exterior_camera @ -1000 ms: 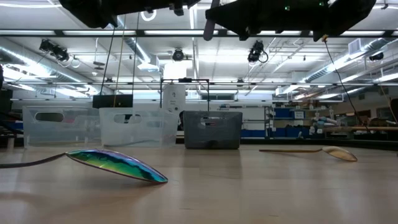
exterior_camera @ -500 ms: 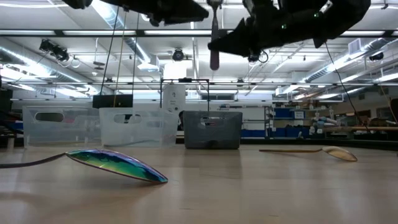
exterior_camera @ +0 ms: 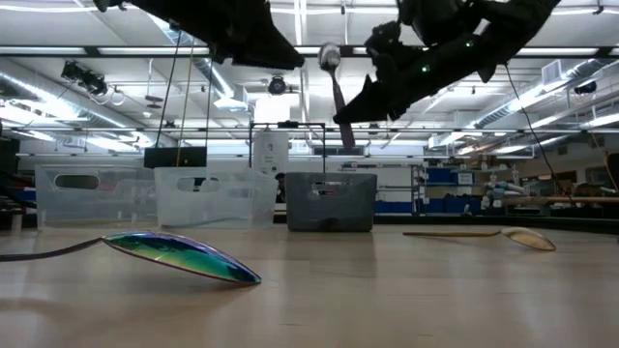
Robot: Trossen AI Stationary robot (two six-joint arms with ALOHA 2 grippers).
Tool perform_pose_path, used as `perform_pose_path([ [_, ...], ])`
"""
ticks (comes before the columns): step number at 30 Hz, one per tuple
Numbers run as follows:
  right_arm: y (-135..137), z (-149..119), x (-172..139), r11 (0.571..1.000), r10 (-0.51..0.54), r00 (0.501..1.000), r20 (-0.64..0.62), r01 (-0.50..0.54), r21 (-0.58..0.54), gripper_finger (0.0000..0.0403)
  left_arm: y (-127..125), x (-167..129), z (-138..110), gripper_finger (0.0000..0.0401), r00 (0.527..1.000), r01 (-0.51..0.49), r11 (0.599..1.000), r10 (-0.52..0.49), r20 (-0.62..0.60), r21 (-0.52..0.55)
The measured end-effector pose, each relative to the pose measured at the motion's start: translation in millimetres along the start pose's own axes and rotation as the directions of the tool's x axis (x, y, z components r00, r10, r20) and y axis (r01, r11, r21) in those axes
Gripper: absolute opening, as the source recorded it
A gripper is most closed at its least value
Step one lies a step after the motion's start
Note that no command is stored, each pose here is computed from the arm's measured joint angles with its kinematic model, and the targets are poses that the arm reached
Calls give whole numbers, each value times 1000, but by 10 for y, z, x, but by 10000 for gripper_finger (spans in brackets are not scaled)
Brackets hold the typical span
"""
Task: Sort silverware by color (type)
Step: Put the purple spoon into the black transparent bin
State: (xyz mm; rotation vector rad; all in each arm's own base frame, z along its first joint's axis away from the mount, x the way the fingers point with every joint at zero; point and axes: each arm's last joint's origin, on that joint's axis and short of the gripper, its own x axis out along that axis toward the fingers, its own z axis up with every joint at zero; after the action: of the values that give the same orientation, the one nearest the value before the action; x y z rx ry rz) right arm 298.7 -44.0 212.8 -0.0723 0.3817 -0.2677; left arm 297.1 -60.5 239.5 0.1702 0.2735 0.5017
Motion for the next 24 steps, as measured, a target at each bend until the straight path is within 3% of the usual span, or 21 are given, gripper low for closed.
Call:
perform_pose_path([
  [9,-294,112,61,983,-82,986,-145,103,149,48,-59,-54,-150,151,990,53,993,-66,-122,-106],
  [14,-346,16,254,975,-45,972,-231,94,203,48,-124,-117,-208,151,976,112,984,-134,-172,-136],
  [21,-385,-24,574,956,-18,901,-434,143,258,48,-225,-232,-330,151,904,247,942,-308,-297,-227],
  [24,-424,-5,674,945,3,867,-498,161,285,48,-249,-287,-393,151,870,258,933,-337,-360,-250],
])
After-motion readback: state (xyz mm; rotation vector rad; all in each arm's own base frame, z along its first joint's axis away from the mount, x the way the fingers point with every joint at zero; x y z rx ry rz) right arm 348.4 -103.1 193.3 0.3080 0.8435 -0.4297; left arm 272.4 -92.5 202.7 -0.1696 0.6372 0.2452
